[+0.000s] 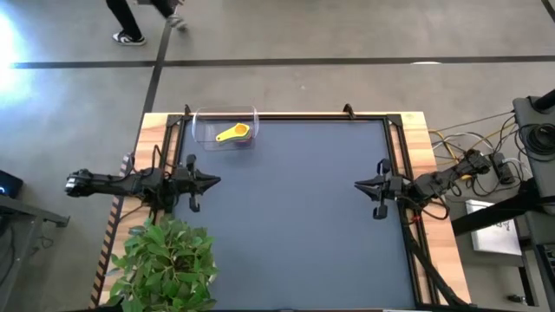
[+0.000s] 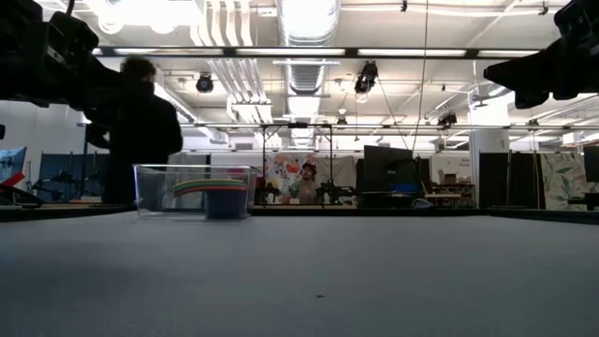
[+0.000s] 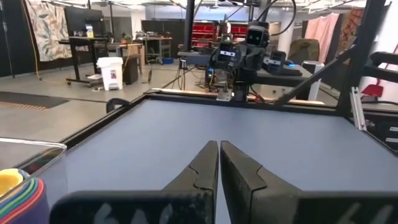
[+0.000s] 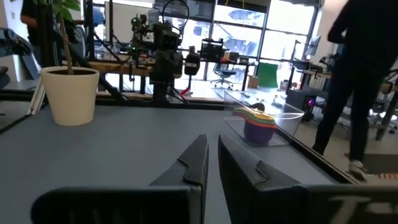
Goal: Nest measuring cups in basket
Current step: Return to Home Position
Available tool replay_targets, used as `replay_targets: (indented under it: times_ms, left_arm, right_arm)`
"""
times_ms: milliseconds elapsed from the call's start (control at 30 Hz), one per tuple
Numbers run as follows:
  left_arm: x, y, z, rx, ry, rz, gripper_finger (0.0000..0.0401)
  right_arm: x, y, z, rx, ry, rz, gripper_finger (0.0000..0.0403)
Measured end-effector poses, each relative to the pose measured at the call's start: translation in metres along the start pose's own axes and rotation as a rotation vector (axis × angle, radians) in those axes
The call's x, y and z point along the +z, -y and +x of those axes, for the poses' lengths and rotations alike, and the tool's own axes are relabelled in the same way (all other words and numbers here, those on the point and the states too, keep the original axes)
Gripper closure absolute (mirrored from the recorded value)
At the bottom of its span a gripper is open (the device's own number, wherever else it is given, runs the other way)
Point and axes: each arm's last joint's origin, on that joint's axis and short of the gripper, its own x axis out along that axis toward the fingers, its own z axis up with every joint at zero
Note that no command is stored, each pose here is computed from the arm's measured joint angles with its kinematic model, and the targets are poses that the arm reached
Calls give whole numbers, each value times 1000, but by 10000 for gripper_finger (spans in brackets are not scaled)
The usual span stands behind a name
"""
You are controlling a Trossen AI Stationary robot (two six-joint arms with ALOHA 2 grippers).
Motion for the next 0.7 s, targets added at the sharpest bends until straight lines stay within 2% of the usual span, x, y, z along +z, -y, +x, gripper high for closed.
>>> replay_targets:
  times_ms: [133,700]
  left_arm:
    - [-1,0,0,0,-12,-15,401]
    - [-1,0,0,11,-13,3,401]
  right_arm:
    - [0,0,0,1,0,39,374]
    - [0,0,0,2,-1,39,374]
